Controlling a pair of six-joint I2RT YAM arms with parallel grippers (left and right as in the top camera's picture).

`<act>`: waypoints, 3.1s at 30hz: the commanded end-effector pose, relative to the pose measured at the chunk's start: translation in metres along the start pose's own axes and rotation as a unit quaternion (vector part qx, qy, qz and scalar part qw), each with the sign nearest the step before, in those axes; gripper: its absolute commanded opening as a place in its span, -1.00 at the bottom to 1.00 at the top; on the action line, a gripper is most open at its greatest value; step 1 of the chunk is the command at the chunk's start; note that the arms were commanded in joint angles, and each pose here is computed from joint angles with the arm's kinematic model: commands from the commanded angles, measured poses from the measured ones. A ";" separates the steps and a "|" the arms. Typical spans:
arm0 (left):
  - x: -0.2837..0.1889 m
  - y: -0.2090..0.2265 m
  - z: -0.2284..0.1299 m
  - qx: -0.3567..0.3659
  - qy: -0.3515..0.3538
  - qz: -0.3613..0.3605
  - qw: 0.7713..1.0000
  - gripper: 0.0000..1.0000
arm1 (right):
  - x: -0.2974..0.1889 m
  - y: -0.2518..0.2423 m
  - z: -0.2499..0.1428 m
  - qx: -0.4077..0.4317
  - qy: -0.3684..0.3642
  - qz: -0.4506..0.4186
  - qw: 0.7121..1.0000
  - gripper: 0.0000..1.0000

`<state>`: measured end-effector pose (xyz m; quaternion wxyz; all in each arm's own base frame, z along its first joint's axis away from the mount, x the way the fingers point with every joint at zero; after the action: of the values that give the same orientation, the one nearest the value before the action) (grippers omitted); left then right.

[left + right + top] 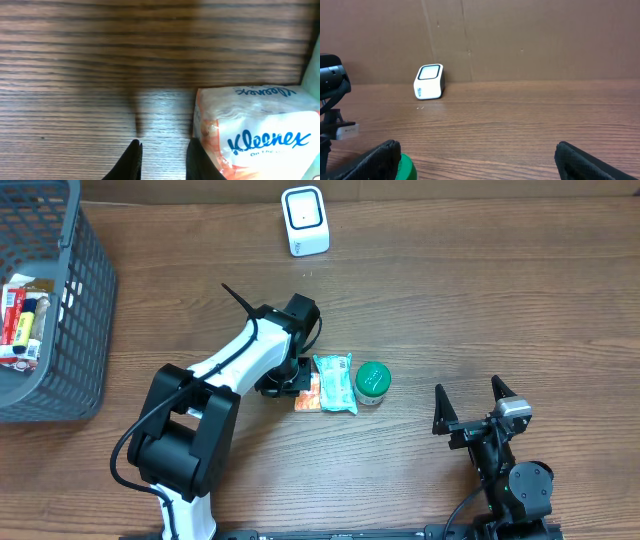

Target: Scan the item barcode

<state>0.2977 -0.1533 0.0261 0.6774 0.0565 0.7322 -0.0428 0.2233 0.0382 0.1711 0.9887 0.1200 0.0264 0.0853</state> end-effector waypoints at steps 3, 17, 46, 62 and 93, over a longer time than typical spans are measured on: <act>-0.002 -0.006 -0.002 0.002 -0.004 -0.008 1.000 -0.70 | 0.000 -0.003 0.000 0.004 -0.005 -0.005 1.000 1.00; -0.032 0.011 0.017 0.007 -0.028 0.042 0.999 -0.92 | 0.000 -0.003 0.000 0.004 -0.005 -0.005 1.000 1.00; -0.398 0.269 0.070 -0.088 -0.408 0.242 0.876 0.81 | 0.000 -0.003 0.000 0.004 -0.005 -0.005 1.000 1.00; -0.347 0.429 0.013 -0.225 -0.377 0.177 0.881 0.81 | 0.000 -0.003 0.000 0.004 -0.005 -0.005 1.000 1.00; -0.086 0.534 0.044 -0.136 -0.186 0.081 0.970 0.88 | 0.000 -0.003 0.000 0.004 -0.005 -0.005 1.000 1.00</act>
<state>0.4230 0.3642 0.1455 0.8078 0.0070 0.5716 0.1441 0.2233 0.0382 0.1713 0.9888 0.1199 0.0260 0.0854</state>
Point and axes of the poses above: each gripper's point midway between its finger pads, its own x axis out along the fingers, its own y axis along the line the jaws close on, z = x × y, the point moved 2 cm from there along -x, back along the fingers, and after that the axes turned 8 degrees about x, right-handed, at the moved point
